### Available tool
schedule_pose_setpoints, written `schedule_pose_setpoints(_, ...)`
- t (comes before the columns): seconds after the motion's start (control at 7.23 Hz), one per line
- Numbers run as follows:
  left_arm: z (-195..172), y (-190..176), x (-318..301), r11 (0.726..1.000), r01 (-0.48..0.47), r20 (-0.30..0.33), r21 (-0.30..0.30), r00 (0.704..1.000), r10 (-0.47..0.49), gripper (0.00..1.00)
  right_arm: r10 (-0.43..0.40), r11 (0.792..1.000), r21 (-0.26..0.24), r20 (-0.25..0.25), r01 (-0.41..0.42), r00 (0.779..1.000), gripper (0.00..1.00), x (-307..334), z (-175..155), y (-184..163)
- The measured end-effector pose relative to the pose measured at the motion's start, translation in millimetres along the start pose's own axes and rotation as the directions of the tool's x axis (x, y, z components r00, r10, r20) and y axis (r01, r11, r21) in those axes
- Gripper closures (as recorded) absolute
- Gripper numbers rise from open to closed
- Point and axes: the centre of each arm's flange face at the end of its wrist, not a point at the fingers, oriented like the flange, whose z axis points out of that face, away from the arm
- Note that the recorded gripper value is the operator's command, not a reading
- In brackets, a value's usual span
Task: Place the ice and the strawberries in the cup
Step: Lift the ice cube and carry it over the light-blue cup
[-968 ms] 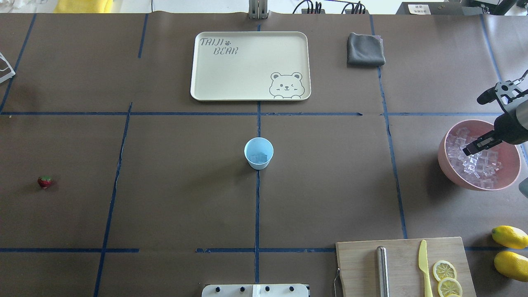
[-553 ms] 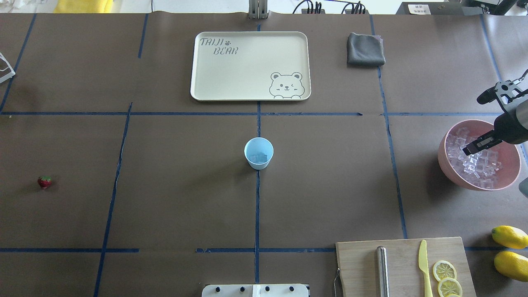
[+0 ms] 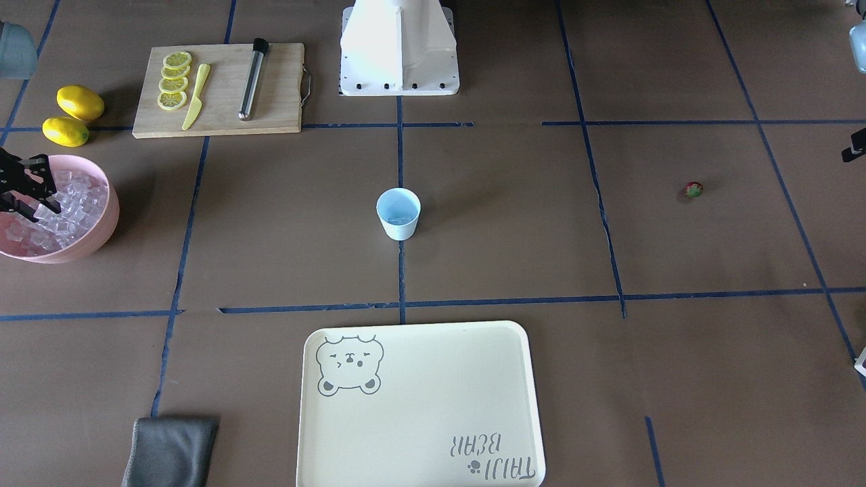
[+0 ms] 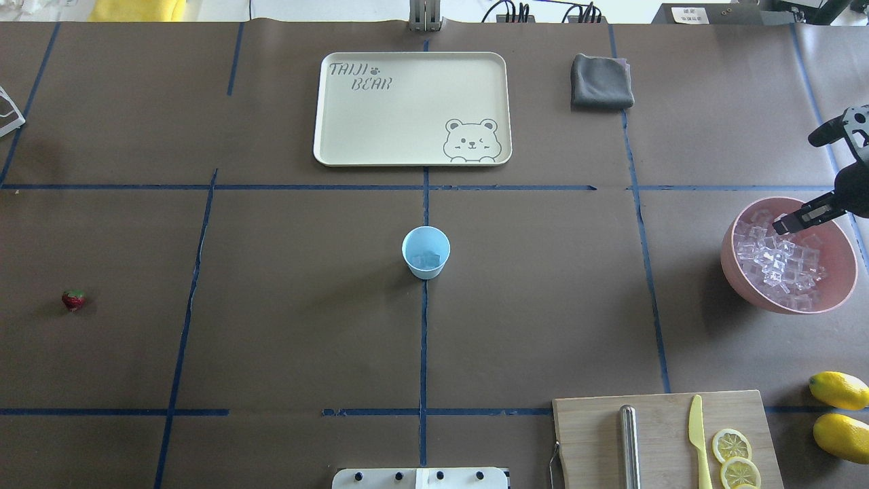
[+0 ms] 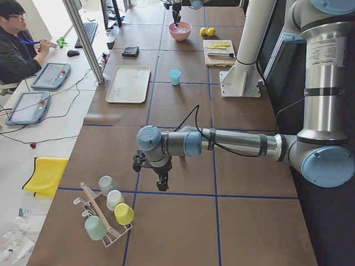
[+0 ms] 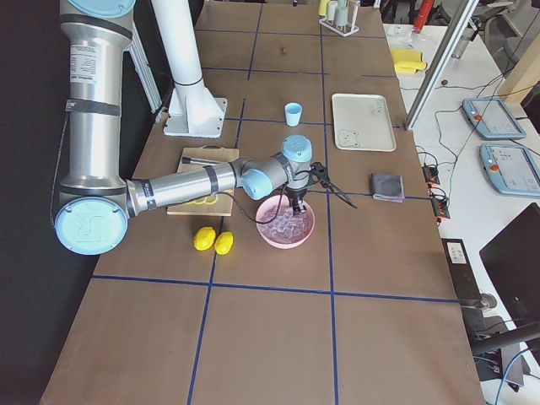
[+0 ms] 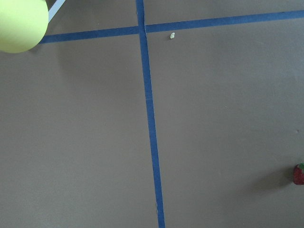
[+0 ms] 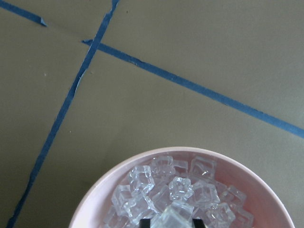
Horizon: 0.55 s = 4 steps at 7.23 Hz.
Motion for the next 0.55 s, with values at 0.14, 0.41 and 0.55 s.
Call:
schedule_pose_setpoints(0.14, 0, 0, 0, 1.000, 0.000, -0.001, 0.000, 1.000, 0.000, 0.00, 0.016, 1.000, 0.025, 0.003, -0.016, 1.000, 1.00, 0, -20, -7)
schedule_pose_setpoints(0.41, 0, 0, 0, 1.000, 0.000, 0.000, 0.000, 1.000, 0.000, 0.00, 0.063, 0.998, 0.012, 0.006, -0.063, 0.998, 1.00, -26, -58, -45)
schedule_pose_setpoints(0.55, 0, 0, 0, 1.000, -0.001, 0.000, 0.001, 1.000, 0.001, 0.00, 0.091, 0.996, 0.009, 0.010, -0.091, 0.996, 1.00, -49, -72, -69)
